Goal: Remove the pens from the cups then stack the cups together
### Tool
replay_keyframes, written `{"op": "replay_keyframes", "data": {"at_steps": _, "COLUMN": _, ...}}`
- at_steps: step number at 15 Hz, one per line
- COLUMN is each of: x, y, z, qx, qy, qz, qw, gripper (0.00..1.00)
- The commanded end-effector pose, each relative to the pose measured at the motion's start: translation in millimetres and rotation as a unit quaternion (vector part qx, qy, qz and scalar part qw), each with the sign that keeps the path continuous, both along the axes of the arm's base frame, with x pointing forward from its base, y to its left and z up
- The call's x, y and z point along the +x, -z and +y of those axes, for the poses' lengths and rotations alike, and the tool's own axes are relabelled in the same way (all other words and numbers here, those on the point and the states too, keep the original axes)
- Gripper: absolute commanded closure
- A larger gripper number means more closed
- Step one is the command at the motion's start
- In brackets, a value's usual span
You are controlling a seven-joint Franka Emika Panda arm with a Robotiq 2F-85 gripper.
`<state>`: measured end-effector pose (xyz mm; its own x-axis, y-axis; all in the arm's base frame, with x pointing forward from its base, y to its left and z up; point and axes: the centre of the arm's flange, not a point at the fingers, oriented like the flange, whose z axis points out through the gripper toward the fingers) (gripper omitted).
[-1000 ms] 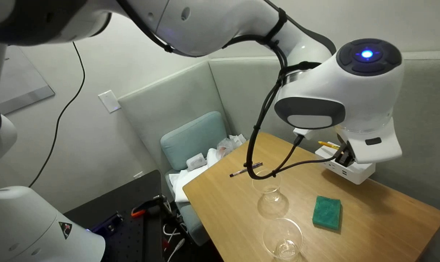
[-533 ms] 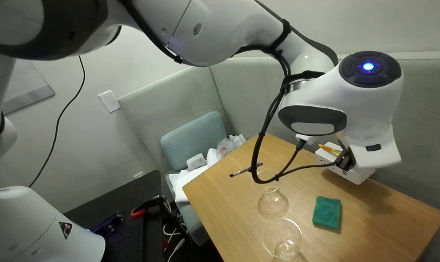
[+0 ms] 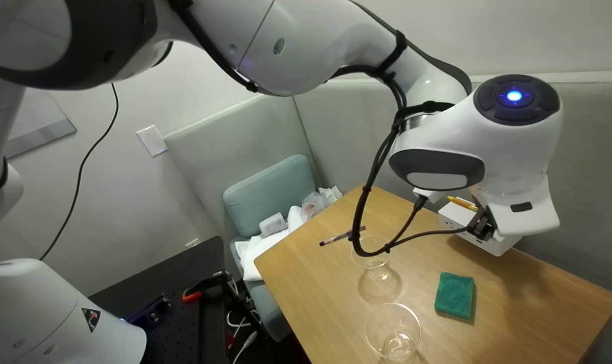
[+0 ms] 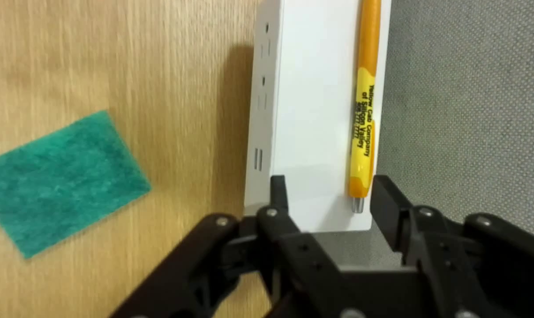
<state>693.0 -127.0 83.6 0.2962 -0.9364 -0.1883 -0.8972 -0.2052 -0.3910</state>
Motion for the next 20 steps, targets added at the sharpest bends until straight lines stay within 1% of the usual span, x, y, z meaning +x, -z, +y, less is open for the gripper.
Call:
{"op": "replay_keyframes", "data": {"at_steps": 1, "x": -18.5, "y": -27.8, "z": 3.3, "qx": 0.009, "qy": -0.004, "qz": -0.006, "qw": 0.9999, "gripper": 0.15}}
{"op": "replay_keyframes", "data": {"at_steps": 3, "x": -32.8, "y": -51.4, "z": 7.3, "qx": 0.002, "qy": -0.02, "qz": -0.011, "qw": 0.9997, "gripper": 0.0}}
{"op": "replay_keyframes", "data": {"at_steps": 6, "x": -60.0, "y": -89.2, "z": 16.7, "qx": -0.01, "qy": -0.054, "qz": -0.003, "qw": 0.9985, "gripper": 0.0}}
{"op": "replay_keyframes", "data": {"at_steps": 7, "x": -70.4, "y": -100.0, "z": 21.2, "qx": -0.016, "qy": -0.069, "qz": 0.007, "qw": 0.9974, "gripper": 0.0}}
{"op": "replay_keyframes", "data": {"at_steps": 9, "x": -92.6, "y": -116.2, "z": 32.6, "qx": -0.032, "qy": -0.115, "qz": 0.027, "qw": 0.9925, "gripper": 0.0}}
{"op": "replay_keyframes", "data": {"at_steps": 12, "x": -133.7, "y": -132.9, "z": 48.9, "qx": -0.063, "qy": -0.19, "qz": 0.059, "qw": 0.9781, "gripper": 0.0}}
{"op": "replay_keyframes", "data": {"at_steps": 14, "x": -164.6, "y": -140.5, "z": 59.8, "qx": -0.077, "qy": -0.239, "qz": 0.08, "qw": 0.9646, "gripper": 0.0}}
{"op": "replay_keyframes", "data": {"at_steps": 15, "x": -177.3, "y": -142.2, "z": 63.4, "qx": -0.085, "qy": -0.263, "qz": 0.089, "qw": 0.9568, "gripper": 0.0}}
{"op": "replay_keyframes", "data": {"at_steps": 17, "x": -203.7, "y": -145.8, "z": 69.0, "qx": -0.109, "qy": -0.312, "qz": 0.103, "qw": 0.9383, "gripper": 0.0}}
{"op": "replay_keyframes", "data": {"at_steps": 19, "x": -221.9, "y": -148.1, "z": 68.7, "qx": -0.14, "qy": -0.354, "qz": 0.122, "qw": 0.9166, "gripper": 0.0}}
{"op": "replay_keyframes", "data": {"at_steps": 20, "x": -190.8, "y": -127.8, "z": 66.2, "qx": -0.12, "qy": -0.319, "qz": 0.113, "qw": 0.9331, "gripper": 0.0}}
